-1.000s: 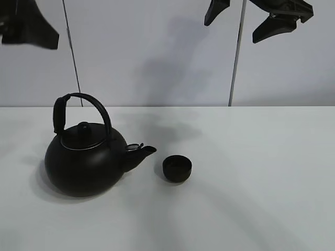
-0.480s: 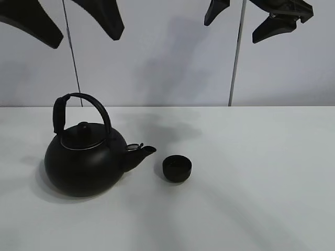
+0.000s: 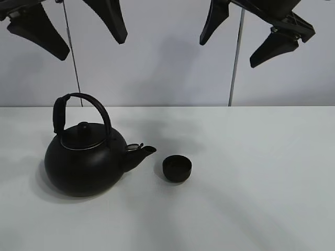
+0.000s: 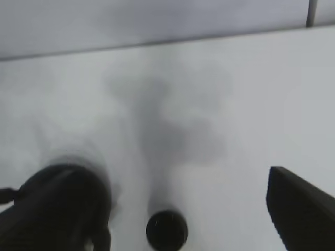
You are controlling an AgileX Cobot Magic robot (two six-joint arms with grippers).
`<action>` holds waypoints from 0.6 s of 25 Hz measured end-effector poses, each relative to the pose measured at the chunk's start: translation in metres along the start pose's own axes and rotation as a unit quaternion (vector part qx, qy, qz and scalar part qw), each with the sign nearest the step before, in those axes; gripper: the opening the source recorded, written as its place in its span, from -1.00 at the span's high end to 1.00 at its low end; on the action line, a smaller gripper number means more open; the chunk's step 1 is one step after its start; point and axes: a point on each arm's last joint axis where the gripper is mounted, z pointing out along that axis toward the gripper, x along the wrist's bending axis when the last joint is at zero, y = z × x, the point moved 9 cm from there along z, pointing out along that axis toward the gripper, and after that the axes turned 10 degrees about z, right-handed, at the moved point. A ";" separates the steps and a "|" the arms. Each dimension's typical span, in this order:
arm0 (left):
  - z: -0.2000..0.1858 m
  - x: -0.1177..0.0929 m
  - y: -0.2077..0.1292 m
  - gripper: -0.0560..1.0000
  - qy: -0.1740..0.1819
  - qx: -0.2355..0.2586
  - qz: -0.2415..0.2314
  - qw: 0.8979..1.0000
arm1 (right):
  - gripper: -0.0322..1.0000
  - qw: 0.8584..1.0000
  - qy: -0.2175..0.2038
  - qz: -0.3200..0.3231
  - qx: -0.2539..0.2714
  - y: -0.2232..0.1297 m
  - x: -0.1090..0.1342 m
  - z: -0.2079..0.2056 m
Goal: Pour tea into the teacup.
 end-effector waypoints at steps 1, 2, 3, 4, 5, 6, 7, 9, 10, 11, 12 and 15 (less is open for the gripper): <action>0.002 0.001 -0.001 -0.34 0.001 0.003 -0.001 1.000 | -0.35 1.000 0.000 0.005 0.023 -0.008 0.000 0.000; 0.006 0.002 -0.001 -0.34 0.001 0.007 -0.001 1.000 | -0.35 0.999 0.000 0.010 0.043 -0.016 0.000 -0.001; 0.009 0.003 -0.002 -0.34 0.001 0.012 -0.002 1.000 | -0.35 0.998 -0.001 0.012 0.063 -0.023 0.000 -0.002; 0.012 0.003 -0.003 -0.34 0.002 0.015 -0.003 1.000 | -0.35 0.997 -0.003 0.014 0.079 -0.028 -0.001 -0.002; 0.015 0.004 -0.004 -0.34 0.002 0.019 -0.004 1.000 | -0.35 0.996 -0.004 0.014 0.088 -0.032 -0.001 -0.003; 0.017 0.004 -0.004 -0.34 0.002 0.021 -0.005 1.000 | -0.35 0.995 -0.006 0.015 0.097 -0.035 -0.001 -0.004; 0.019 0.005 -0.005 -0.34 0.002 0.024 -0.005 1.000 | -0.35 0.995 -0.006 0.014 0.101 -0.037 -0.002 -0.004; 0.019 0.005 -0.004 -0.34 0.003 0.020 -0.005 1.000 | -0.35 0.994 -0.008 0.014 0.106 -0.038 -0.002 -0.006; 0.019 0.005 -0.004 -0.34 0.003 0.017 -0.005 1.000 | -0.35 0.994 -0.008 0.014 0.107 -0.039 -0.002 -0.006; 0.019 0.005 -0.003 -0.34 0.003 0.015 -0.005 1.000 | -0.35 0.994 -0.009 0.014 0.108 -0.039 -0.002 -0.006; 0.019 0.005 -0.002 -0.34 0.003 0.012 -0.005 1.000 | -0.35 0.994 -0.009 0.014 0.108 -0.039 -0.002 -0.006; 0.019 0.005 -0.001 -0.34 0.003 0.011 -0.005 1.000 | -0.35 0.994 -0.009 0.014 0.108 -0.039 -0.002 -0.006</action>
